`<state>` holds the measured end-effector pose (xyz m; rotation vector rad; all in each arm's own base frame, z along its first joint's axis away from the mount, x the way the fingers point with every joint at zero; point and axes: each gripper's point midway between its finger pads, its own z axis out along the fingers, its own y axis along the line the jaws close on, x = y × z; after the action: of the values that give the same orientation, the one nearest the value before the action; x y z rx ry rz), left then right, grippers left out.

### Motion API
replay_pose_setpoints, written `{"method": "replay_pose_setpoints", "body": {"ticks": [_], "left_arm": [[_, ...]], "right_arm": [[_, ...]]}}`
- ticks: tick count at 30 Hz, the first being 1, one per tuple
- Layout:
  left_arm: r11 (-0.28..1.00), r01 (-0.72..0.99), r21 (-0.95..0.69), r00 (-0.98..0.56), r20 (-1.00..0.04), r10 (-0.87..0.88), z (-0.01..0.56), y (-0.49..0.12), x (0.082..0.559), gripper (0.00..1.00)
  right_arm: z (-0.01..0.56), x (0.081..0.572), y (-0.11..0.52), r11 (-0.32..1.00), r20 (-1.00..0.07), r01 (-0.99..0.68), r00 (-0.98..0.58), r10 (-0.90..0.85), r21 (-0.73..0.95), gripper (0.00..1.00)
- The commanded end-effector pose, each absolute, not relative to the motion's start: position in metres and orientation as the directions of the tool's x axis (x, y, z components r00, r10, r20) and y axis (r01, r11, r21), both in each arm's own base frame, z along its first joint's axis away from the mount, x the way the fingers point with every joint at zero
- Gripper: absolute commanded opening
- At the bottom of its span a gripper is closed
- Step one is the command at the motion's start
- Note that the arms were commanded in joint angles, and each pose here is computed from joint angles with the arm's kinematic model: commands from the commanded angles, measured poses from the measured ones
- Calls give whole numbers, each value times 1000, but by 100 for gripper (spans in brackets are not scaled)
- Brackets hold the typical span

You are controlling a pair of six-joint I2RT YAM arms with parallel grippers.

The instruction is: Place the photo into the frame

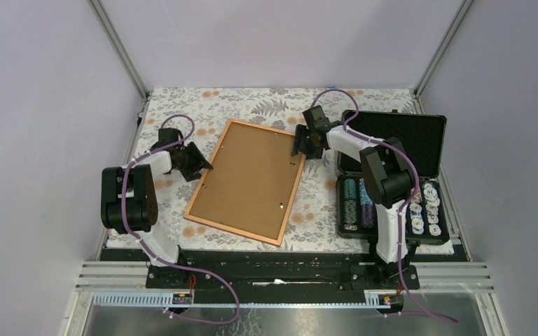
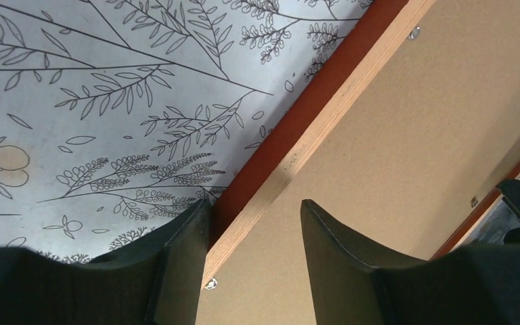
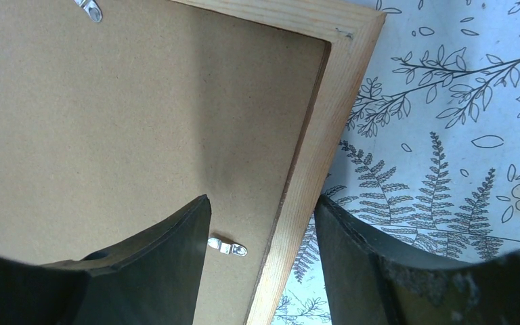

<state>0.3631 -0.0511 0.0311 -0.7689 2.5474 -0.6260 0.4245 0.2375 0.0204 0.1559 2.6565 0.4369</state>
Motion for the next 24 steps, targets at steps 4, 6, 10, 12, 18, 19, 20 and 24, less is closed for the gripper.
{"method": "replay_pose_setpoints", "body": {"ticks": [4, 6, 10, 12, 18, 19, 20, 24], "left_arm": [[752, -417, -510, -808, -170, -564, 17, -67, 348, 48], [753, -432, -497, -804, -166, -570, 13, -65, 346, 44], [757, -451, -473, -796, -172, -581, 9, -60, 345, 38], [754, -462, -466, -793, -165, -587, 7, -59, 344, 35], [754, -465, -465, -792, -163, -589, 8, -59, 344, 30], [754, -464, -465, -792, -165, -588, 8, -59, 344, 30], [753, -464, -468, -790, -166, -590, 9, -59, 344, 30], [749, -468, -469, -791, -156, -591, 8, -60, 343, 28]], "right_arm": [[37, 411, 248, 936, -403, 2, -902, 153, 352, 65], [39, 408, 246, 938, -406, 0, -902, 150, 347, 66], [37, 401, 245, 935, -384, 12, -910, 156, 353, 67], [34, 397, 245, 937, -363, 20, -919, 155, 349, 67], [31, 386, 235, 948, -351, 51, -922, 165, 313, 68], [30, 386, 234, 951, -348, 57, -923, 167, 305, 68], [29, 385, 233, 954, -345, 61, -924, 166, 295, 68], [22, 384, 230, 958, -329, 97, -926, 186, 268, 67]]}}
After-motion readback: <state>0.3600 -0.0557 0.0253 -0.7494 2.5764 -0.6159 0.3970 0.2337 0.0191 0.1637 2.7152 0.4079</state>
